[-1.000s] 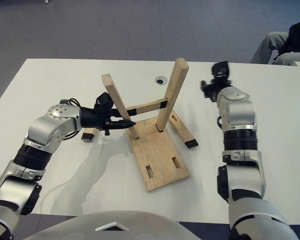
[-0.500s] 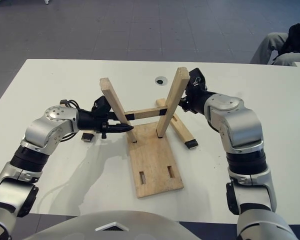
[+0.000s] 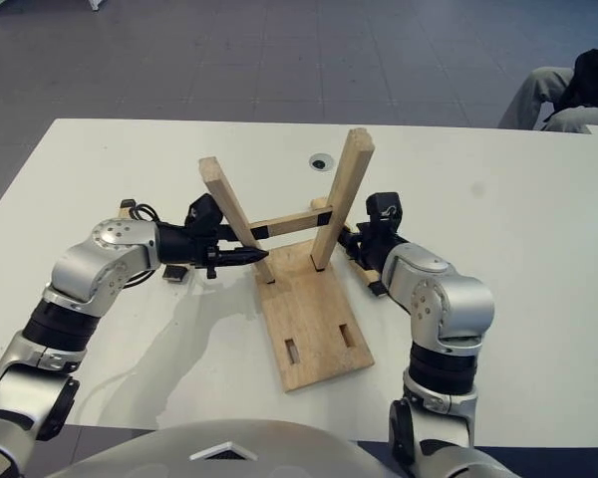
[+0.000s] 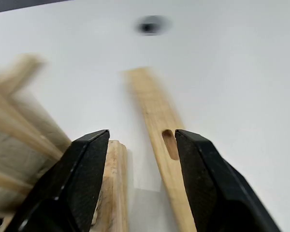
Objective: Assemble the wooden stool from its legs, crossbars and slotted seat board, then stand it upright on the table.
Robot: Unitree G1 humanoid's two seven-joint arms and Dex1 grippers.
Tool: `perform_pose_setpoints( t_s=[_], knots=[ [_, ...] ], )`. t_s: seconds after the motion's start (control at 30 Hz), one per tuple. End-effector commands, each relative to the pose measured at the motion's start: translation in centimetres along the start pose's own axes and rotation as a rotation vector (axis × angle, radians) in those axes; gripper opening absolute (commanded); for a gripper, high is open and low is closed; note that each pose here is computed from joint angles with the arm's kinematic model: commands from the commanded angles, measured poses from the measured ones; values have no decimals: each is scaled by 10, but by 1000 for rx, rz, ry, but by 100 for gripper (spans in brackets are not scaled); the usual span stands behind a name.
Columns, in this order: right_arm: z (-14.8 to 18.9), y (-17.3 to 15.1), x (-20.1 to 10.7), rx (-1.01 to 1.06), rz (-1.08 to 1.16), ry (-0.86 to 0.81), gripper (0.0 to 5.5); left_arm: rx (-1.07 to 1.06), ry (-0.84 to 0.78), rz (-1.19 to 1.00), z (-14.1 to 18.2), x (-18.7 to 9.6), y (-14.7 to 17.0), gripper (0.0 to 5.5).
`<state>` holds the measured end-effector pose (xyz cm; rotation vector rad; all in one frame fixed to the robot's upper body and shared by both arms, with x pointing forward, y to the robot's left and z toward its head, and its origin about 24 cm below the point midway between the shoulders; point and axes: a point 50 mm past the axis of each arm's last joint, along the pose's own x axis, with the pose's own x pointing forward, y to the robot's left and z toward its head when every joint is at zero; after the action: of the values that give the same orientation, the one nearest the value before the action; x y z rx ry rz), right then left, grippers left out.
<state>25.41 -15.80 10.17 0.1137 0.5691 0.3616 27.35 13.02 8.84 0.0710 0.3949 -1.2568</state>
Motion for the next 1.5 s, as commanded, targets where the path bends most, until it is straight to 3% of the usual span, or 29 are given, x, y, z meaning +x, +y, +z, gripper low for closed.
perform_pose_setpoints(
  t_s=[0.03, 0.2, 0.43, 0.7, 1.07, 1.17, 1.33, 1.5],
  knots=[
    [-6, 90, -55, -296, 952, 108, 252, -162, 245, 49, -58, 7, -7, 205],
    [6, 51, -27, -337, 607, 109, 252, -161, 252, 43, -58, 6, -9, 205],
    [43, 56, -50, -352, 821, -14, 252, -145, 260, 50, -61, 8, -7, 205],
    [-31, 16, -55, -662, 830, 367, 252, -68, 255, 53, -51, 3, 6, 205],
    [-57, 28, -33, -949, 921, 347, 252, 162, 183, -77, -15, 13, 32, 205],
    [-62, 30, -35, -968, 937, 356, 248, 164, 166, -54, -7, 16, 40, 283],
    [-65, 25, -33, -986, 890, 366, 248, 165, 161, -72, -1, 8, 34, 367],
    [-68, 28, -27, -991, 832, 336, 248, 295, 357, -3, 7, -45, 39, 441]
  ],
)
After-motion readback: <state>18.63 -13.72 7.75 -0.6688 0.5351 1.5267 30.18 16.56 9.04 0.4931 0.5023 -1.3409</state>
